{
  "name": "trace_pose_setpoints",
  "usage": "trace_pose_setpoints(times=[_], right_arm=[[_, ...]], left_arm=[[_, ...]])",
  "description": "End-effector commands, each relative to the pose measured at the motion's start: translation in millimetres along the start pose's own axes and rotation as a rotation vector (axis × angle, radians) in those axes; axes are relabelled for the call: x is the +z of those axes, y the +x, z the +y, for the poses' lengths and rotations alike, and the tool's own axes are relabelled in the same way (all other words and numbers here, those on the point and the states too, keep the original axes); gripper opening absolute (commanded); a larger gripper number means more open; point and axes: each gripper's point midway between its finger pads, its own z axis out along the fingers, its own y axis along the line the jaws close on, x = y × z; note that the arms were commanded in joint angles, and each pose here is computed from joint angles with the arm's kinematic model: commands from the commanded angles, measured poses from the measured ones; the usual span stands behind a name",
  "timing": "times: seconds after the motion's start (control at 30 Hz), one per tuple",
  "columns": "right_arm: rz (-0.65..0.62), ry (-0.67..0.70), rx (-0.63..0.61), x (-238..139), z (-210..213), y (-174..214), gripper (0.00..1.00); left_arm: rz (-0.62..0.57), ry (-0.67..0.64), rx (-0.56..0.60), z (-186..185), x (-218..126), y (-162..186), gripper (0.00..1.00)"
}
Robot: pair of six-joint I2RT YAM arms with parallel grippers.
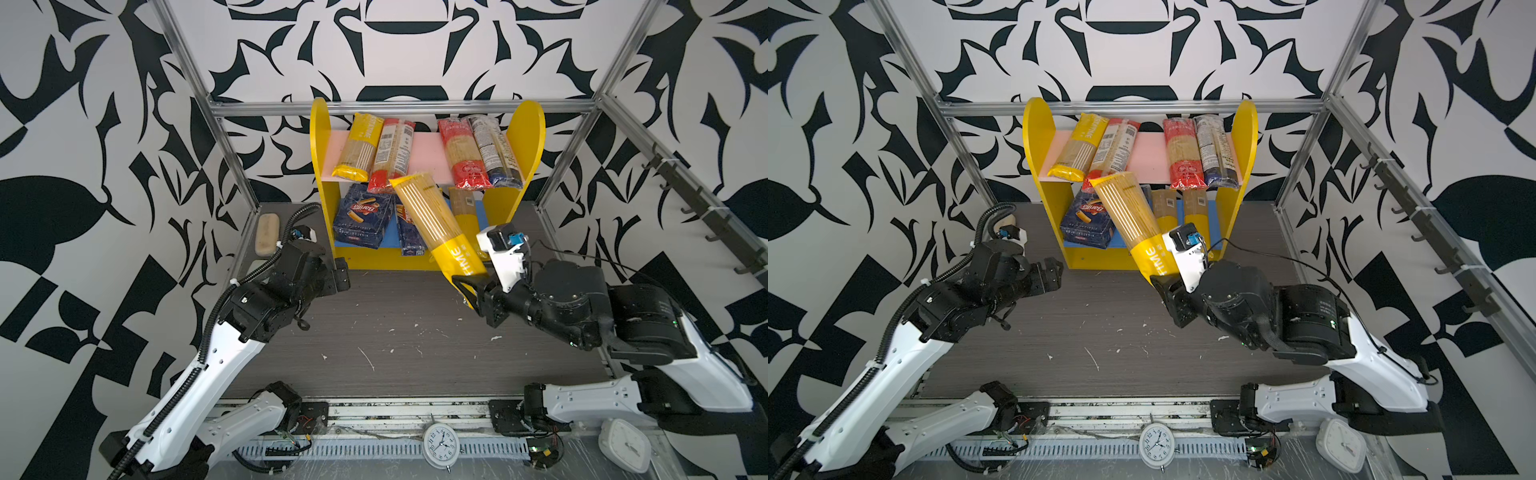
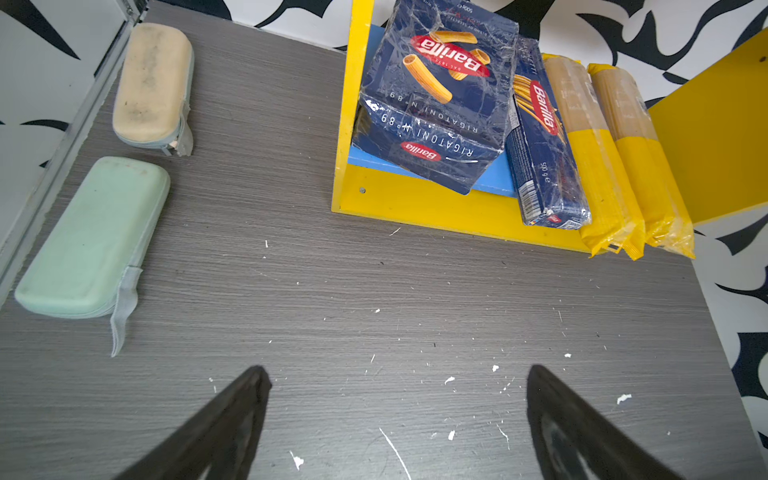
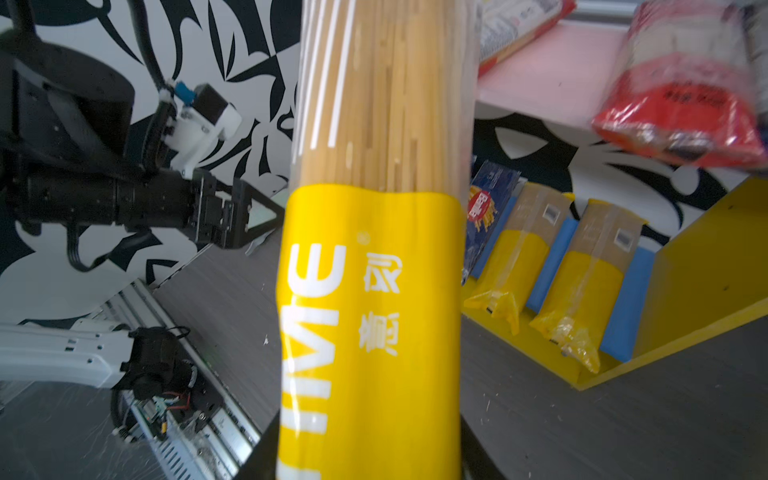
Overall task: Place and organize the pasta boxes and bags onto the shelf
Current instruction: 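Lift the PASTATIME bag upright with the right gripper toward the top board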
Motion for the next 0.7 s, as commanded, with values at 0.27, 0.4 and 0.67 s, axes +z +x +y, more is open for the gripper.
trace_pose_setpoints(times=[0.27, 0.4, 0.67], right_arm=[[-0.442, 0.302, -0.006, -26.0, -24.8, -144.3, 0.0], [-0.491, 0.374, -0.05, -18.6, -19.7, -173.0, 0.0], [-0.48, 0.482, -0.04, 31.3, -47.6, -203.4, 0.0]], left_arm=[[-0.022, 0.036, 0.036, -2.6, -3.9, 0.1, 0.99], [-0.033, 0.047, 0.043, -4.4, -2.5, -0.5, 0.99], [-0.044, 0.043, 0.067, -2.8, -2.2, -0.7, 0.99]])
